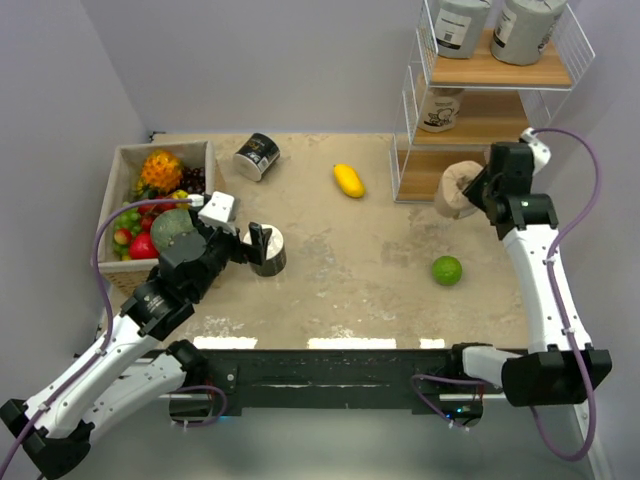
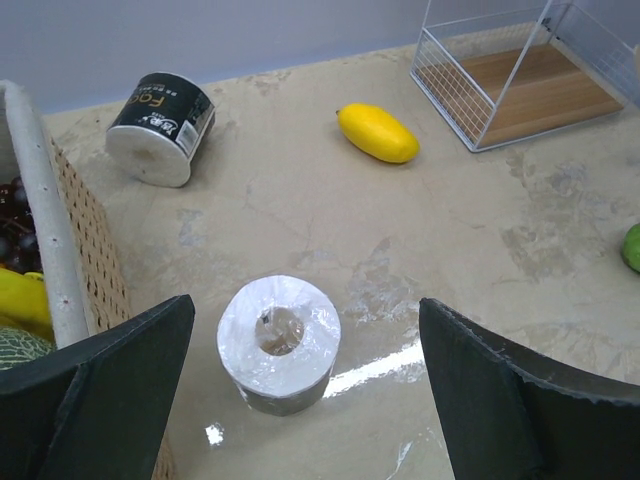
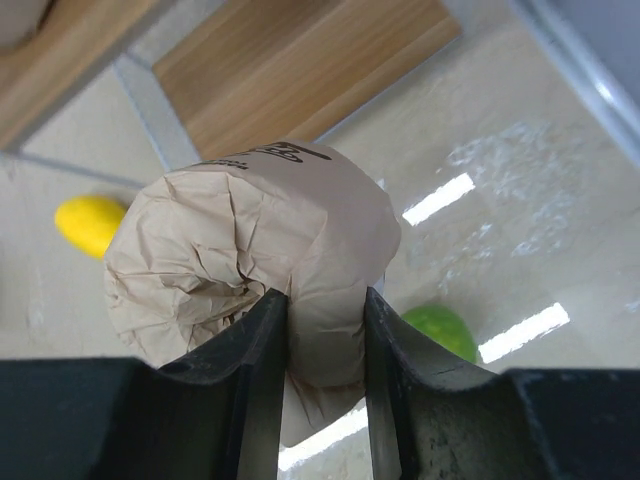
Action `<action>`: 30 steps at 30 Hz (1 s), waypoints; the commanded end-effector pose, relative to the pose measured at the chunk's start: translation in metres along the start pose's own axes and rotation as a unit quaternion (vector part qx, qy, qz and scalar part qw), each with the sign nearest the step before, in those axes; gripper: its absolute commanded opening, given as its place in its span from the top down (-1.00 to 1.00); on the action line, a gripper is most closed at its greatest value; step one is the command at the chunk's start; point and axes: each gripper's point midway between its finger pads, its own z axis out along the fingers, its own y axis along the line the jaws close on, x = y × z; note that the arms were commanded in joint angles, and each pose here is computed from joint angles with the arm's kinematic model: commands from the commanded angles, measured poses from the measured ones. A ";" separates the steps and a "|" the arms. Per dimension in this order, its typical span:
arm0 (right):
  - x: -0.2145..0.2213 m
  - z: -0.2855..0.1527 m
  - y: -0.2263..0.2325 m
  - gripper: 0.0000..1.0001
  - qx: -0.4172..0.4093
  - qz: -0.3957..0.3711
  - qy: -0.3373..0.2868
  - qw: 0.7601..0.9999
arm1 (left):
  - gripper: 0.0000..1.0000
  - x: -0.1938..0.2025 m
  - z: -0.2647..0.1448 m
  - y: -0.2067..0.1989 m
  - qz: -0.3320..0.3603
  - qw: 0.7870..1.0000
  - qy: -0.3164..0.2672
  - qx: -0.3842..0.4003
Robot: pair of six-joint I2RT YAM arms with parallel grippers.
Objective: Place and organize the paper towels onto the shelf
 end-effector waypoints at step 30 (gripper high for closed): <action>-0.188 0.008 0.025 0.42 -0.062 0.192 -0.159 0.967 | -1.00 -0.015 -0.003 0.004 -0.006 0.999 -0.033 -0.008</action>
